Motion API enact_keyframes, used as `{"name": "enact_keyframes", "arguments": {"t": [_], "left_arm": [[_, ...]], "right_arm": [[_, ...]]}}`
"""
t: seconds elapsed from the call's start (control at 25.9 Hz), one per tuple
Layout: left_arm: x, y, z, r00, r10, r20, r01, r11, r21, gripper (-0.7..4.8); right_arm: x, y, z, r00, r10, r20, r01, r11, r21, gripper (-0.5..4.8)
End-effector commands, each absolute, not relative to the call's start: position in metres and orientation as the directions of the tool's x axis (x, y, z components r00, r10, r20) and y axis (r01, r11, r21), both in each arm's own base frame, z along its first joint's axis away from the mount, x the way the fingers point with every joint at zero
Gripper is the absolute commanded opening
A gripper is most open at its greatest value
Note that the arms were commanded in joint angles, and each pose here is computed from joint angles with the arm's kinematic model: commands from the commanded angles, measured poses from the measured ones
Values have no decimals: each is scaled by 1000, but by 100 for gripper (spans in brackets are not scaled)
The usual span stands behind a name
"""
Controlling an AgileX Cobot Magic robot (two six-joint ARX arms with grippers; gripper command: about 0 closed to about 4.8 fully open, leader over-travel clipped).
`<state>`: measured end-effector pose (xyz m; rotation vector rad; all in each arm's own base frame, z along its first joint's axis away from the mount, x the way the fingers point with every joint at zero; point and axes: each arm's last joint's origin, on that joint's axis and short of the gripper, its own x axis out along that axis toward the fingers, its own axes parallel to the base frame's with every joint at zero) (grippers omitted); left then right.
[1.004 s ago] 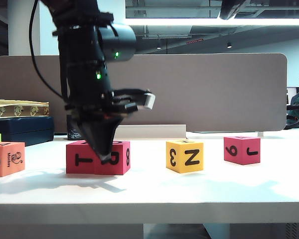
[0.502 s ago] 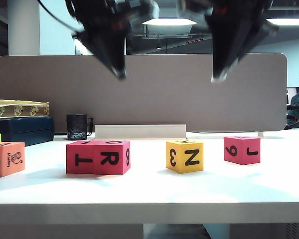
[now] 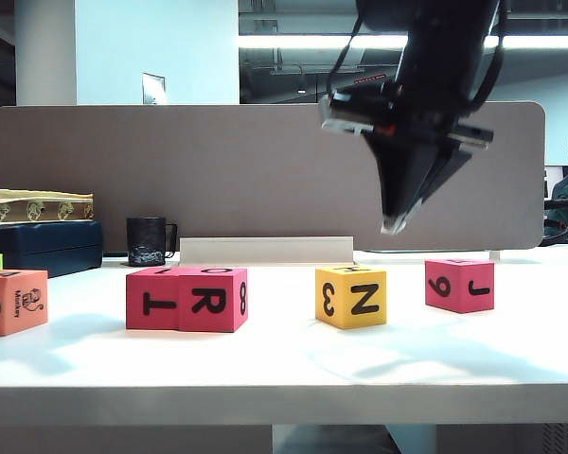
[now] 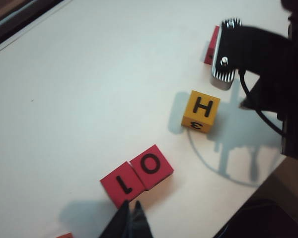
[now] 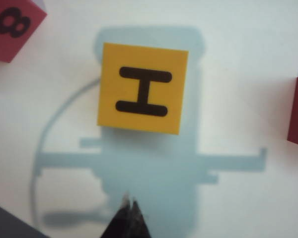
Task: Select the appropriate blocks from the scattered letter blocks on the table and arrange them in a row to spell out "ALOHA".
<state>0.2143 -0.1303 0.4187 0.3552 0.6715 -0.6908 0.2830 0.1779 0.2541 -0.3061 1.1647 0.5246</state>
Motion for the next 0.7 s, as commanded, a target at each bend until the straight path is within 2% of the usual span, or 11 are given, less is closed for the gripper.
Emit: {"name": "enact_keyframes", "arguments": {"t": [0.04,0.54,0.7], "left_arm": [[208,-122,426,596,-472,-650,668,741,75,-6],[205,-116,427,595,-458,-660,657,751,71,-6],[204,-115,427,595,-459,-659,657,751,71,-6]], "right_arm": [[289,182,247,292,229,-928,-543,839,36,-5],[311,188,208,269,181,-946,-521,853,15,-5],[319,188,204,337,138,-932,-494,868,-50,-5]]}}
